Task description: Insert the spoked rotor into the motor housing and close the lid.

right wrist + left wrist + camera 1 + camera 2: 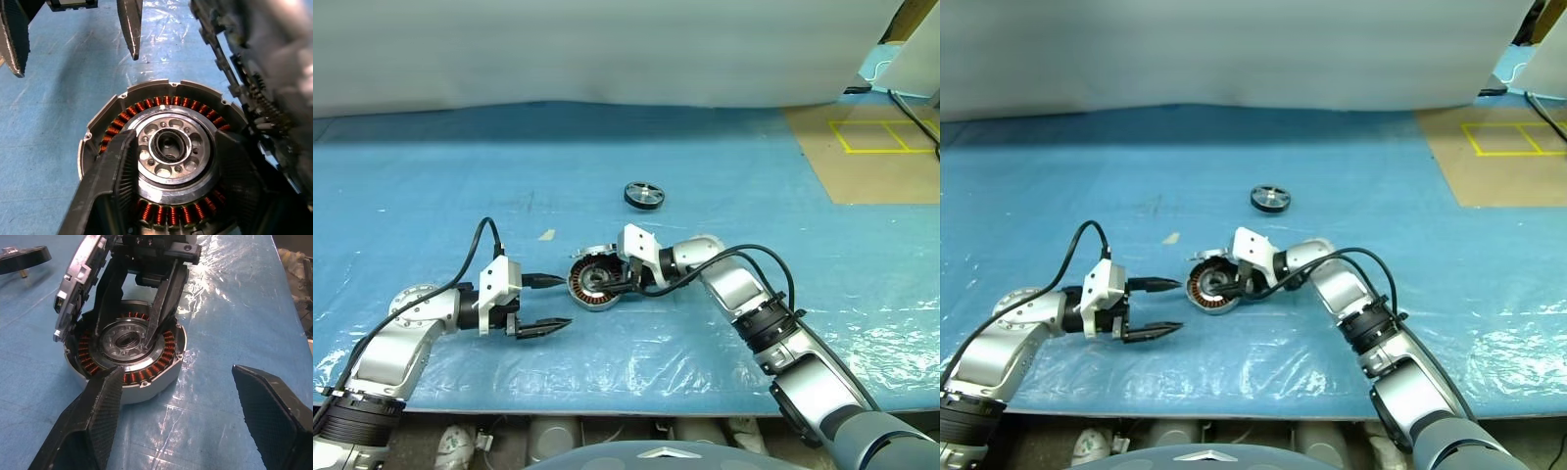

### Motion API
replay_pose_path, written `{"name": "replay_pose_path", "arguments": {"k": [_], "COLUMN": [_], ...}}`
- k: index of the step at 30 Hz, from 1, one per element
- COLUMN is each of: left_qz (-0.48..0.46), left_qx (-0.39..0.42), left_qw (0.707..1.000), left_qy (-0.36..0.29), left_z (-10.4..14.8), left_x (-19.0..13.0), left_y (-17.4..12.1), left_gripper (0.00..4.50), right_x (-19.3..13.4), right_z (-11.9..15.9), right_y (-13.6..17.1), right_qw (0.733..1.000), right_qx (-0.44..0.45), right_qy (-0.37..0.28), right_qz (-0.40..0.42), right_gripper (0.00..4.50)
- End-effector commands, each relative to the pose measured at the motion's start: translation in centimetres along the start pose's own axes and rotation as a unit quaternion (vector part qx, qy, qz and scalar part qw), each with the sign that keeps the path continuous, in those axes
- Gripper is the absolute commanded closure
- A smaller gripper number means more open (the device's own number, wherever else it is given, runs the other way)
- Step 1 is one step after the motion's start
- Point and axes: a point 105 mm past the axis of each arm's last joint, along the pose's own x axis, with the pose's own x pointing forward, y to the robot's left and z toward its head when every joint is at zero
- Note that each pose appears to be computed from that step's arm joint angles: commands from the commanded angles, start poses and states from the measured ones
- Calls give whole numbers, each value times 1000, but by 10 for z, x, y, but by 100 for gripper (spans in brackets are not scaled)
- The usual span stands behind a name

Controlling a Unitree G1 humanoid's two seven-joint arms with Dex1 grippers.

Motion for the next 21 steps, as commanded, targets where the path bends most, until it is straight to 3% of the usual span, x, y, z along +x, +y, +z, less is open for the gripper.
{"name": "replay_pose_path", "arguments": {"k": [1,7,10,15,16,21], "left_qz": [-4,-5,-5,-7,-7,-8], "left_qx": [13,11,9,7,8,8], "left_qw": [1000,1000,1000,1000,1000,1000], "left_qy": [-2,0,0,2,2,3], "left_z": [5,3,3,2,2,2], "left_x": [-1,-1,-1,-1,0,-1], "left_y": [-2,-2,-2,-1,0,1], "left_gripper": [79,79,79,79,79,79], "right_x": [-7,-22,-27,-26,-25,-18], "right_z": [5,15,20,19,19,19], "right_y": [-5,-9,-8,-5,-5,-2], "right_qw": [1000,999,998,997,997,997], "right_qx": [-8,-1,16,43,45,55], "right_qy": [-1,-26,-42,-54,-54,-55], "right_qz": [-16,-37,-42,-41,-42,-28], "right_gripper": [195,195,257,429,446,446]}}
